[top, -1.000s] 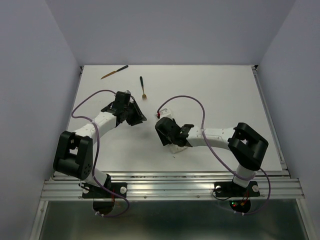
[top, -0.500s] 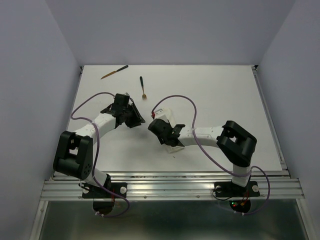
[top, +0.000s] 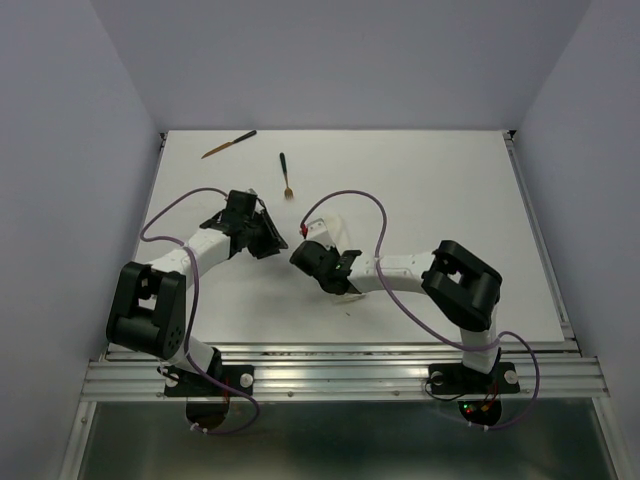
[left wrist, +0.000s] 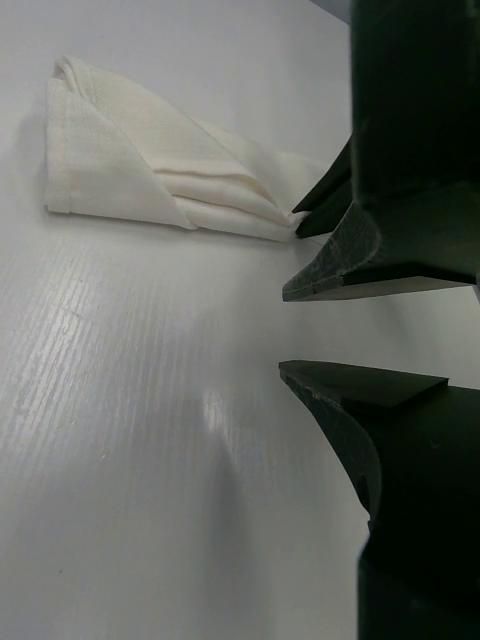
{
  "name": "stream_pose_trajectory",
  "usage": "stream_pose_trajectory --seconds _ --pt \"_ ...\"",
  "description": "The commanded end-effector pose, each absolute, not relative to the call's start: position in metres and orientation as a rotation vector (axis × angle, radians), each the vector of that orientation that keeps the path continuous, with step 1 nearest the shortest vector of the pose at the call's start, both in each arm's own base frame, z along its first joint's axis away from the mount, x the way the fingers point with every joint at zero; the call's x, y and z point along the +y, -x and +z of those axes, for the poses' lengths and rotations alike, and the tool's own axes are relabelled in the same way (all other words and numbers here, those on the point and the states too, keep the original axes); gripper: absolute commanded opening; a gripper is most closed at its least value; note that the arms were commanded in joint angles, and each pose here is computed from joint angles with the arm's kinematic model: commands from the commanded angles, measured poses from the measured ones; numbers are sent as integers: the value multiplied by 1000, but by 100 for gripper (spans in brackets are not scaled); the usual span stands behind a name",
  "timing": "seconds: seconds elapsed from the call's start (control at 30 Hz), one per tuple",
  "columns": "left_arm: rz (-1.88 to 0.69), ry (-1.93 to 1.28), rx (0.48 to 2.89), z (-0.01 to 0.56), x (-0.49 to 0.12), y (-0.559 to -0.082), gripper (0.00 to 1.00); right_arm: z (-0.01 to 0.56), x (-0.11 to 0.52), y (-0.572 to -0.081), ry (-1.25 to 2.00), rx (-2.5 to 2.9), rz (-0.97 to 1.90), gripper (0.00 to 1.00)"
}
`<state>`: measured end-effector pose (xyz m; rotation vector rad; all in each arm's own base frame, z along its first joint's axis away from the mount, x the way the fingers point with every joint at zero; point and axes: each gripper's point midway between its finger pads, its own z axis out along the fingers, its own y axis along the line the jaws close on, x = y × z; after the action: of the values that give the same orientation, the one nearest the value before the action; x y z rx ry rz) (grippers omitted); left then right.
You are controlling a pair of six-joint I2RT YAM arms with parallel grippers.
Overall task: Fold the napkin into a case and place the utensils inside
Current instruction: Turn over the smaller rectangle-folded napkin at the center of the board.
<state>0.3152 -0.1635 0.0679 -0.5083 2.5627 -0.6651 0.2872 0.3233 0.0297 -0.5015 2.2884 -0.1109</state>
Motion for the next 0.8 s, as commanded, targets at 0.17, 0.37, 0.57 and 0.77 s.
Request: stream_pose_trajectory --seconds 0.17,0.37,0.57,0.77 --pt "-626 494 2486 88 -144 -328 41 54 348 -291 454 2276 119 1" --pt "-585 519 2442 103 -124 -336 41 78 352 -316 337 2288 359 1" --pt "-556 529 2425 109 -110 -339 41 101 362 -328 316 2236 557 1" --pt "-545 541 2417 111 -102 -339 41 123 384 -323 346 2191 735 1"
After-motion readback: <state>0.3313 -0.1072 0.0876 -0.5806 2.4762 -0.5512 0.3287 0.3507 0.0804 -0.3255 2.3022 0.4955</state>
